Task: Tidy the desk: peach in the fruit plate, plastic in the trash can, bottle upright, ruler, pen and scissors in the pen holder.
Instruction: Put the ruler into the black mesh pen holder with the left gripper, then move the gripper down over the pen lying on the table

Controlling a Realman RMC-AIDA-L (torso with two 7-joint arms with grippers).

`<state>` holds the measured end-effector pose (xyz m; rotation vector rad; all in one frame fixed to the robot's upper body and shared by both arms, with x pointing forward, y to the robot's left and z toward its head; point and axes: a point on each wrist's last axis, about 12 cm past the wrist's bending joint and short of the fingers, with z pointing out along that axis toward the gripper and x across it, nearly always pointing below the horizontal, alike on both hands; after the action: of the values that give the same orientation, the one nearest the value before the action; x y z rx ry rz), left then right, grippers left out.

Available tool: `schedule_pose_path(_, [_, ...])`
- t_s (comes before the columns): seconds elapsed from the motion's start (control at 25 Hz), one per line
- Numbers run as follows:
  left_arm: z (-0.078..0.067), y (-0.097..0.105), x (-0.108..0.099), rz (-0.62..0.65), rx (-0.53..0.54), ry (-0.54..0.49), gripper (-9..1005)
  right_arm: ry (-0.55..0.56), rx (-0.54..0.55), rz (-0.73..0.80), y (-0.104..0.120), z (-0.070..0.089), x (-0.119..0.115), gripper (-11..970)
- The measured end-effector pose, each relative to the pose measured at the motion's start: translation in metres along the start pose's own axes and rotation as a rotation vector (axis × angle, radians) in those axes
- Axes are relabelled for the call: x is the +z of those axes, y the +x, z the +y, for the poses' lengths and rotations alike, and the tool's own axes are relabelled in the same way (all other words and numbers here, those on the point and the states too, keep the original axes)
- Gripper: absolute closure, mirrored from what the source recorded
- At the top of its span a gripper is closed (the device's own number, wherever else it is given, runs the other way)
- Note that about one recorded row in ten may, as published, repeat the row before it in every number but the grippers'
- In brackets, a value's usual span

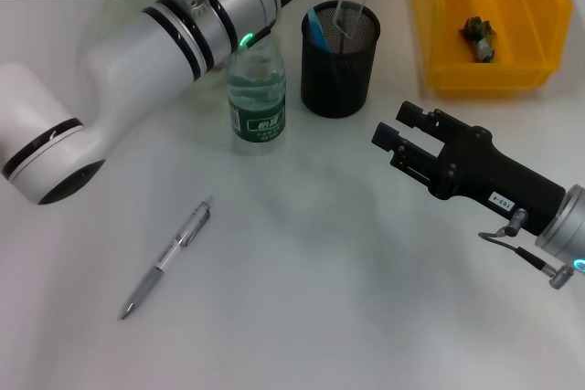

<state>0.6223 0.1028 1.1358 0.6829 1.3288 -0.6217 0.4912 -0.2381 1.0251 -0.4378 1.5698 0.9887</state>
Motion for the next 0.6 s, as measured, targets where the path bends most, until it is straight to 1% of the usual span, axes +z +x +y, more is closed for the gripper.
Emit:
schedule_pose_path(0.12, [0.0001, -0.0007, 0.0019, 0.005, 0.003, 0.000, 598, 0.000, 0.000, 0.000, 0.0000, 0.0000, 0.0000, 355])
schedule_pose_path(0.28, [0.0002, -0.0010, 0.0025, 0.005, 0.003, -0.001, 490, 0.001, 0.000, 0.001, -0.0001, -0.0004, 0.0005, 355])
schedule_pose_path(0.52, [0.0012, -0.0014, 0.0023, 0.002, -0.001, -0.007, 359, 0.004, -0.002, 0.005, -0.0006, -0.0014, 0.0021, 355])
schedule_pose_path(0.6, [0.0016, -0.0011, 0.0014, 0.000, -0.003, -0.009, 360, 0.003, -0.003, 0.006, -0.0010, -0.0016, 0.0029, 355])
